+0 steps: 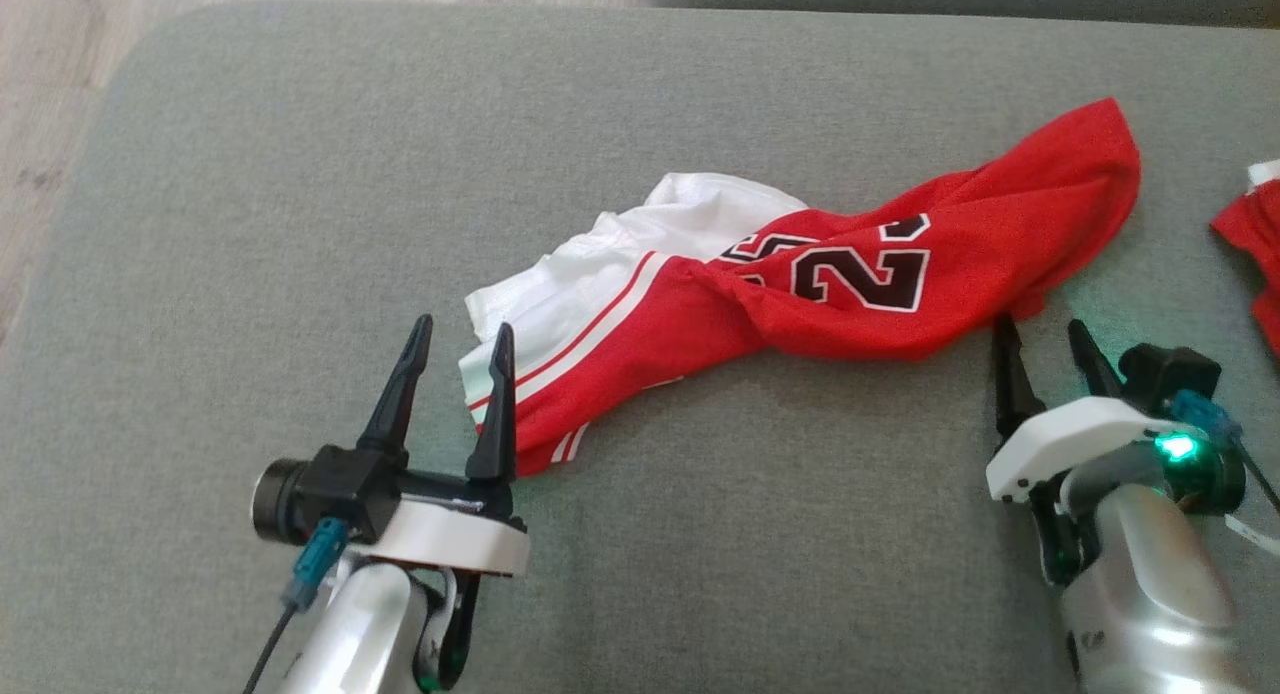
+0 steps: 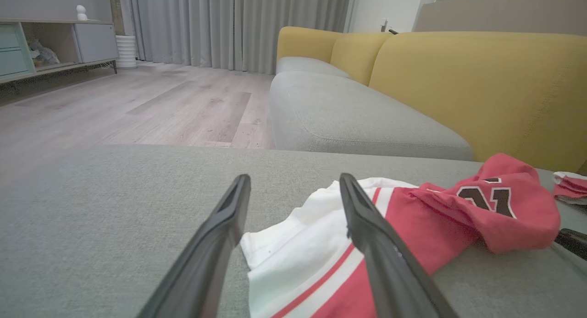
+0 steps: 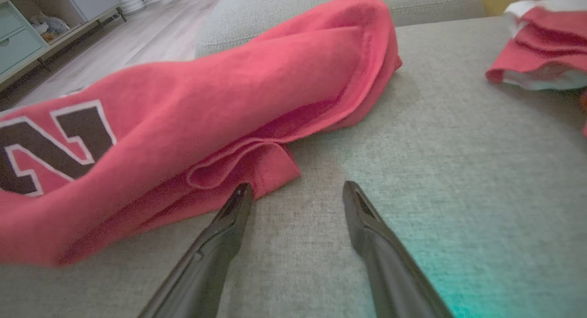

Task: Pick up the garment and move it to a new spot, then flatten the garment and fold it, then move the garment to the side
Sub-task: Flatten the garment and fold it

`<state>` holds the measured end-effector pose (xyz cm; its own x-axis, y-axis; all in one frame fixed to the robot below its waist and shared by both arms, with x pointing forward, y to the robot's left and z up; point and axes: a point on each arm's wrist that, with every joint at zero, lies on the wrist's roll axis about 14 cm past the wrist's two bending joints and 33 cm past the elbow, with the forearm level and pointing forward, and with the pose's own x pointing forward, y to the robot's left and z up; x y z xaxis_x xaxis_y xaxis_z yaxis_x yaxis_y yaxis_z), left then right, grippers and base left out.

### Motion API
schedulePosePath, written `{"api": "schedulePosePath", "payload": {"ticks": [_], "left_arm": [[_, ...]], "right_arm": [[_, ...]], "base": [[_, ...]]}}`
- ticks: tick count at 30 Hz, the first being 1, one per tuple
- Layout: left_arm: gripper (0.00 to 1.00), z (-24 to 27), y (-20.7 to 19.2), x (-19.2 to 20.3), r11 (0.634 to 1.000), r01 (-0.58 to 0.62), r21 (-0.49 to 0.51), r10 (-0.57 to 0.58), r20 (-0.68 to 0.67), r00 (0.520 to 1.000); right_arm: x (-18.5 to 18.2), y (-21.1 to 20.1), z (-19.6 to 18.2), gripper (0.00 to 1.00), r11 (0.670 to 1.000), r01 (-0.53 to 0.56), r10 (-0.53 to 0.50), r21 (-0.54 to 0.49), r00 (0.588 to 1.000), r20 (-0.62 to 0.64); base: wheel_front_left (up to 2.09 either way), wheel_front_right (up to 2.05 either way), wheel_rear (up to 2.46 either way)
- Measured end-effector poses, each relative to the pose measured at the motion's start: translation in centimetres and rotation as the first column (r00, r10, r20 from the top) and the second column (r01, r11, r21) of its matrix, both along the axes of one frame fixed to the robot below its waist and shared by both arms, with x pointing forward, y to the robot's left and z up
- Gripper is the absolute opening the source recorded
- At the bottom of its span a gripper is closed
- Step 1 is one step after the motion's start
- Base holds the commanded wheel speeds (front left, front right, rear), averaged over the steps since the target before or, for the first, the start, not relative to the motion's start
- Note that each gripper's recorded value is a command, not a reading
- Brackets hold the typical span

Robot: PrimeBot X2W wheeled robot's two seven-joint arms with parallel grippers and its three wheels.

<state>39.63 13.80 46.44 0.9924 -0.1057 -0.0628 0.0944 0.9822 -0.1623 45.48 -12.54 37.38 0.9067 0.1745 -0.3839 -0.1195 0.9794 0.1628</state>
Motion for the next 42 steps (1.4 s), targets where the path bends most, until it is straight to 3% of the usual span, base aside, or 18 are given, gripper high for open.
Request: {"api": "schedulePosePath", "payload": {"ticks": [9,10,11,12,20,26,33,42], "left_arm": [[1.0,-0.5,0.9,0.1,1.0,-0.027,0.002,0.027,-0.012,1.0],[1.0,-0.5,0.9,0.2,1.0,-0.029,0.001,0.029,-0.012,1.0],[1.0,-0.4,0.9,0.2,1.0,-0.028,-0.001,0.028,-0.011,1.0],[1.0,-0.4,1.0,0.2,1.0,-0.029,0.002,0.029,-0.01,1.0],[1.0,0.8,0.5,0.3,1.0,-0.017,0.001,0.017,0.026,1.0],[1.0,1.6,-1.1,-0.1,1.0,0.024,-0.007,-0.024,0.049,0.999],[1.0,2.7,-3.2,-0.8,0.996,0.083,-0.015,-0.082,0.08,0.993],[1.0,3.5,-4.6,-1.6,0.992,0.123,-0.015,-0.121,0.104,0.987]], "right_arm": [[2.1,1.6,-1.0,1.0,0.999,-0.043,0.042,-0.019,0.999,-0.027],[2.2,1.7,-1.1,0.84,0.999,-0.044,0.043,-0.02,0.999,-0.028],[2.2,1.7,-1.1,0.03,0.999,-0.044,0.043,-0.02,0.999,-0.025],[2.2,1.6,-1.0,0.0,0.999,-0.046,0.045,-0.025,0.999,-0.024],[0.7,-0.2,-0.5,0.0,1.0,0.006,-0.006,-0.024,1.0,-0.02],[-3.0,-3.8,-0.5,0.0,0.994,0.101,-0.102,-0.027,0.995,-0.019],[-6.5,-8.4,1.3,0.0,0.973,0.229,-0.228,-0.034,0.973,0.048],[-11.3,-13.1,1.6,0.0,0.937,0.339,-0.339,-0.087,0.941,0.018]], "base": [[0.0,0.0,0.0],[0.0,0.0,0.0],[0.0,0.0,0.0],[0.0,0.0,0.0],[0.0,0.0,0.0],[0.0,0.0,0.0],[0.0,0.0,0.0],[0.0,0.0,0.0]]}}
